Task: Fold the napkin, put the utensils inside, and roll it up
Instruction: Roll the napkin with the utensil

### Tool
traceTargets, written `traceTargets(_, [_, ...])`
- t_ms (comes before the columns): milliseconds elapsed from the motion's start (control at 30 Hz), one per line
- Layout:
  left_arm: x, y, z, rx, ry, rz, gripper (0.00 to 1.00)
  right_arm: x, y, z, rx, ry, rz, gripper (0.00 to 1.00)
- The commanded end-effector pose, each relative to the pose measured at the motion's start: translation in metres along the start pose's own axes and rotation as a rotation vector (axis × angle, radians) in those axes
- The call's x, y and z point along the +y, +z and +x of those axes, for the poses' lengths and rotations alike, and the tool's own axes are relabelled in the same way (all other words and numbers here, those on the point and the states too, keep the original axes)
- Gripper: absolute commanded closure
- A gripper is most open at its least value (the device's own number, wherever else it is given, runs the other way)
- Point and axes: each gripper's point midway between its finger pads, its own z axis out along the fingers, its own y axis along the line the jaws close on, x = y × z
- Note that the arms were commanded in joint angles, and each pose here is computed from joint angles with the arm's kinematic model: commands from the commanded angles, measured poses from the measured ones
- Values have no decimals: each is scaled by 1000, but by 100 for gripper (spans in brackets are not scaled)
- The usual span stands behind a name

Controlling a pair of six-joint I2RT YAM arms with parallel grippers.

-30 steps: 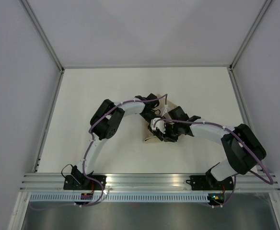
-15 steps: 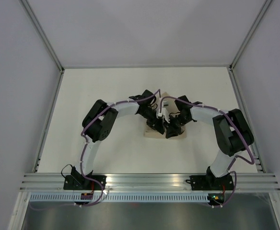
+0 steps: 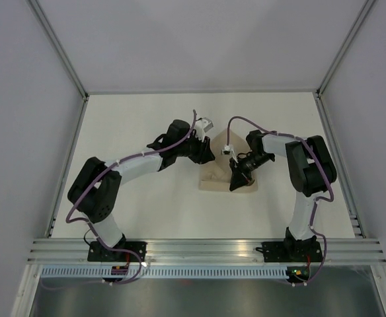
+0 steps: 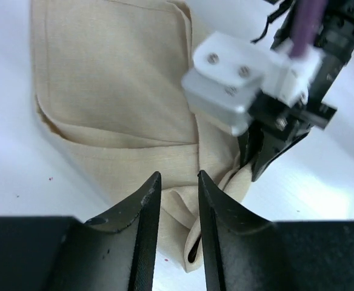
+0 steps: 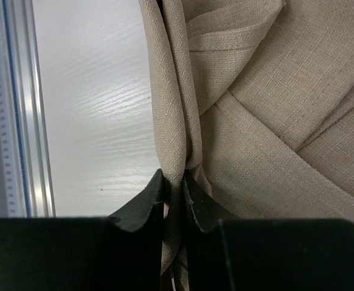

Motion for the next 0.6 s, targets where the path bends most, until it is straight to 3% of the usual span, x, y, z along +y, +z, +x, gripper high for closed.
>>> traceTargets(0, [8, -6, -20, -157, 179, -162, 64, 2, 8, 46, 123, 67, -69, 87])
traceTargets(67, [11, -8, -20, -159, 282, -242, 63, -1, 6, 47, 122, 84, -74, 87])
traceTargets(233, [-26, 5, 2, -141, 577, -312, 62, -5, 5, 53, 123, 119, -84, 87])
traceTargets(567, [-75, 22, 51, -60, 903, -260, 52, -9, 6, 60, 128, 167, -97, 88])
